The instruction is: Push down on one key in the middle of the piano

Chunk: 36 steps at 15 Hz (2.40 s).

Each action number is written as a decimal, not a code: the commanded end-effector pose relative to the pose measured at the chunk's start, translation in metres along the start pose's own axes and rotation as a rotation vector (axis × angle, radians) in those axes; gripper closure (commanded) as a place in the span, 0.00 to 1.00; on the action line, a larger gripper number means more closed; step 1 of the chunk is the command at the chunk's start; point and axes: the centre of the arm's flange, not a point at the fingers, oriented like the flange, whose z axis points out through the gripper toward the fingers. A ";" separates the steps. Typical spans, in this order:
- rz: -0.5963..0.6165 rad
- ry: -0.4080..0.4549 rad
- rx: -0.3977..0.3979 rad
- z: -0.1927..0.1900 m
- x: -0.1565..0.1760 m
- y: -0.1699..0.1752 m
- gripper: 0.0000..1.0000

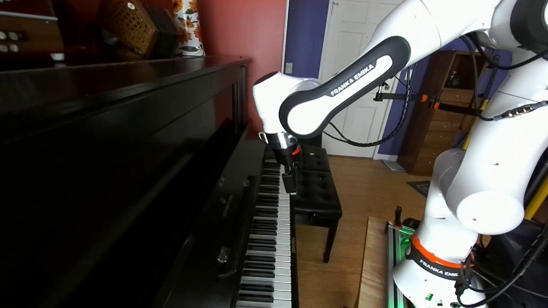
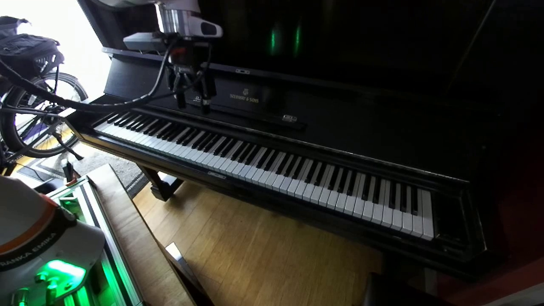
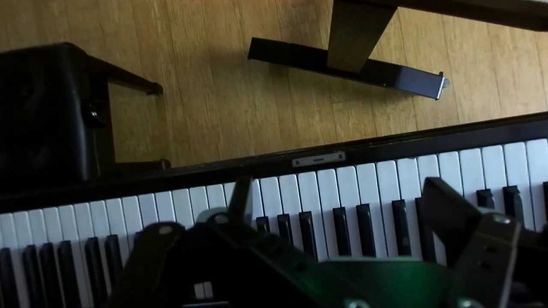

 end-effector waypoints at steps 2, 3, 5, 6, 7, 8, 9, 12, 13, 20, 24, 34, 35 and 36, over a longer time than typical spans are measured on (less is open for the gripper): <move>-0.151 0.048 0.067 0.060 0.000 0.029 0.00; -0.105 0.036 0.034 0.037 0.001 0.019 0.00; -0.106 0.031 0.041 0.045 0.001 0.024 0.00; -0.107 0.036 0.039 0.042 0.003 0.023 0.00; -0.110 0.040 0.036 0.039 0.003 0.021 0.00; -0.112 0.043 0.035 0.038 0.004 0.021 0.00; -0.112 0.044 0.035 0.038 0.004 0.020 0.00; -0.121 0.051 0.025 0.043 0.008 0.024 0.00; -0.114 0.032 -0.003 0.055 0.014 0.031 0.00; -0.131 0.049 -0.006 0.106 0.038 0.054 0.51; -0.151 0.044 -0.004 0.134 0.046 0.062 0.81; -0.182 0.117 0.030 0.185 0.065 0.089 1.00; -0.183 0.124 0.033 0.186 0.067 0.092 1.00; -0.184 0.128 0.035 0.187 0.069 0.094 1.00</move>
